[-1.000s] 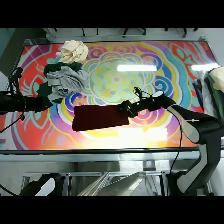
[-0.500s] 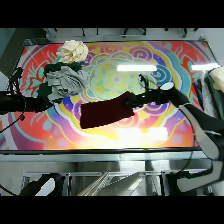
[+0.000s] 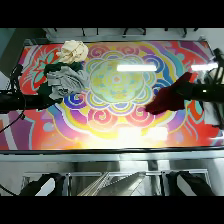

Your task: Fold the shirts.

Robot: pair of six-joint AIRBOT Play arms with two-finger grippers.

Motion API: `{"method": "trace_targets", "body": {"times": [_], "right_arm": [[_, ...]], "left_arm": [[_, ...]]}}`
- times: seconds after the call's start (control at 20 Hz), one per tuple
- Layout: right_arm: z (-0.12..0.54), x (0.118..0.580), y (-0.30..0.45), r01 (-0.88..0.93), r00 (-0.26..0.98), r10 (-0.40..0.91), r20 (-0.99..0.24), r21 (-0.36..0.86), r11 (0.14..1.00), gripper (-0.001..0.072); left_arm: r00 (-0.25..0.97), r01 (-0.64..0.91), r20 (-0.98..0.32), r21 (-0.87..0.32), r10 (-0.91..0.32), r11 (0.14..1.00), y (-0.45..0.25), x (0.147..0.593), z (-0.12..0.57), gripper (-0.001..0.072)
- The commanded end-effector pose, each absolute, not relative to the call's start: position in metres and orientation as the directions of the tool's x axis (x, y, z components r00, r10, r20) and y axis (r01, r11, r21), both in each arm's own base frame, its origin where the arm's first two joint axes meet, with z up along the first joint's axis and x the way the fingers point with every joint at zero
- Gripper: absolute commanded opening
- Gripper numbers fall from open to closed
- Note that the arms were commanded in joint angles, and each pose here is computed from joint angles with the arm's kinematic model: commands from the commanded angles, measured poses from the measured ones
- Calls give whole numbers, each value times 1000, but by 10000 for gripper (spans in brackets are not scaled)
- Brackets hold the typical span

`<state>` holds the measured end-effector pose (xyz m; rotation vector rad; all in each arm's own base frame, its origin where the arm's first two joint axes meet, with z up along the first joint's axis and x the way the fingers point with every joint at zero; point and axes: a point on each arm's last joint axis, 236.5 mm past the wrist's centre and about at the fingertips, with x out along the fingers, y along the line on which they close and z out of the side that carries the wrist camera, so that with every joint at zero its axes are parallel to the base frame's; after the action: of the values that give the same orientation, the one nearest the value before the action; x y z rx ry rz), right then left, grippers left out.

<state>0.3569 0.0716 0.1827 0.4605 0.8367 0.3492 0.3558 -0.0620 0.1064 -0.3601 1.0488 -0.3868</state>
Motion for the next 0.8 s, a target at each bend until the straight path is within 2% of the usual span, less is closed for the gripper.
{"method": "trace_targets", "body": {"times": [0.0, 0.25, 0.5, 0.65, 0.75], "right_arm": [[237, 350, 52, -112, 753, 421, -506, 532, 839, 26], [315, 391, 7, -110, 895, 298, -331, 483, 869, 26], [373, 451, -51, -96, 946, 212, -244, 413, 906, 25], [404, 490, -76, -151, 963, 219, -155, 364, 919, 23], [418, 515, -99, -169, 976, 209, -58, 402, 900, 22]], "left_arm": [[460, 148, -736, -488, -497, 860, -68, 360, 113, 17], [463, 148, -735, -487, -495, 861, -67, 360, 113, 17], [466, 147, -734, -486, -493, 862, -67, 361, 113, 17], [499, 142, -722, -478, -480, 867, -64, 369, 116, 17], [536, 134, -706, -469, -463, 873, -60, 377, 120, 17]]}}
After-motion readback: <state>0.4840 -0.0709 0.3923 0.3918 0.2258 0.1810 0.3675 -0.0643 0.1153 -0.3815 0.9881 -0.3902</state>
